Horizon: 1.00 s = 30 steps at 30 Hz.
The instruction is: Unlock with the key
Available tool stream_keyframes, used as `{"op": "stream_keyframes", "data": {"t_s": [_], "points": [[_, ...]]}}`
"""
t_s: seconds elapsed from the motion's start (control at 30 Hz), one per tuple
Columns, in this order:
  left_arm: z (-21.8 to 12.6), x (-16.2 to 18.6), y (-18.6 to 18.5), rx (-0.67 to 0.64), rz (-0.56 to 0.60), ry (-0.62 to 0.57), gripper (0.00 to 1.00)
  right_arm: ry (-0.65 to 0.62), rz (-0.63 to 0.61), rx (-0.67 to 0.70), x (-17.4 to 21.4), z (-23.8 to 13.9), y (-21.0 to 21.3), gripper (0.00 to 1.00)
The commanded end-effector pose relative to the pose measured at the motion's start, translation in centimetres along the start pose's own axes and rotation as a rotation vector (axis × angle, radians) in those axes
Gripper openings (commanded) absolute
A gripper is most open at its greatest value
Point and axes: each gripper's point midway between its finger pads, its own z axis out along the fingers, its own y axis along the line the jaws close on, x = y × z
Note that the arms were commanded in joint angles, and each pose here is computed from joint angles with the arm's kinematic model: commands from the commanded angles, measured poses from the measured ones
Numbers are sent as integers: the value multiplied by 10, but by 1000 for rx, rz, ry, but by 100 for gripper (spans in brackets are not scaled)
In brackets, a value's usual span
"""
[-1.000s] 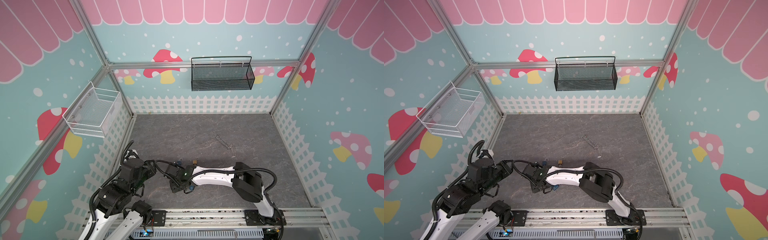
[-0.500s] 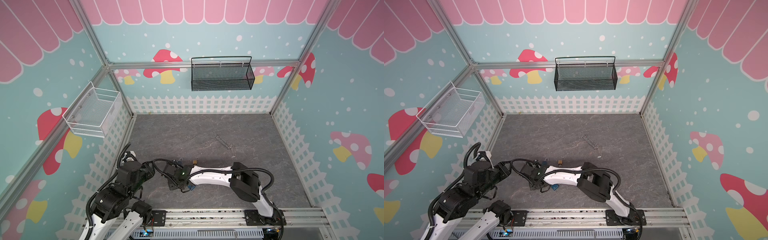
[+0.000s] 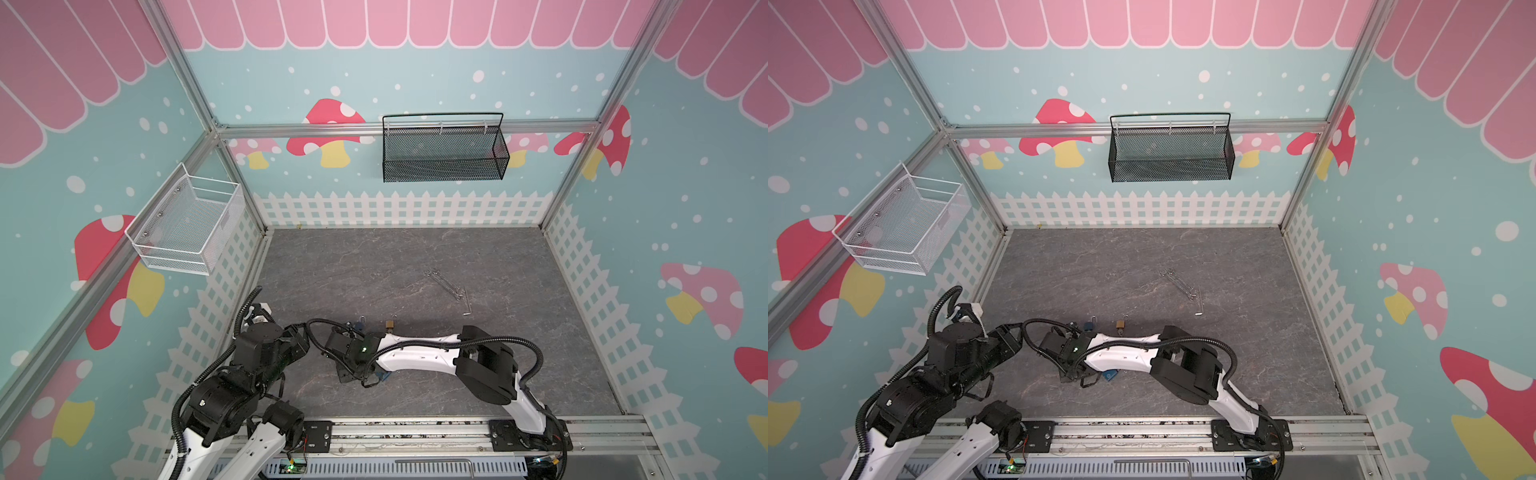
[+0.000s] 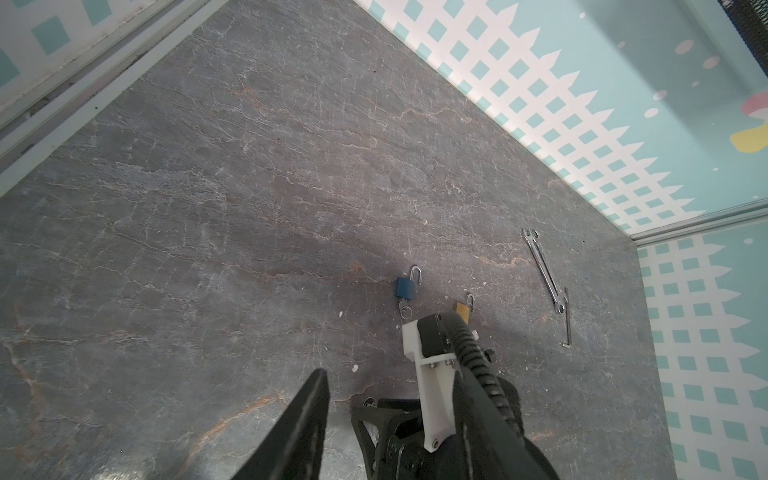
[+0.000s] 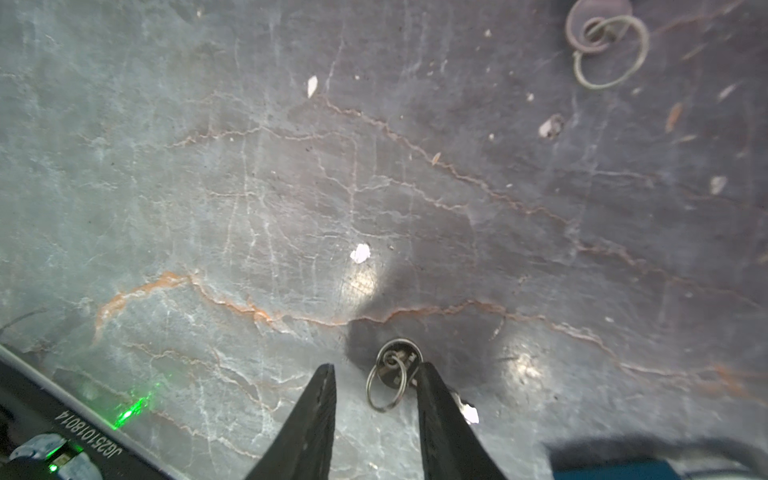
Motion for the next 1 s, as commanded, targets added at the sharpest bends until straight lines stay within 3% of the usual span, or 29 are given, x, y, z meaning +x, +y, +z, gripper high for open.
{"op": "stream_keyframes", "data": {"t_s": [0.0,0.5,0.97], "points": [[-3,-2,2,-6,-8,-11,48,1,15,35,3,6,-1,34],[-3,-3,3,-10,-6,-16,49,4,-4,53,2,9,0,26],[-3,-2,4,-7,-7,-15,49,8,-2,55,7,8,5,28]]}}
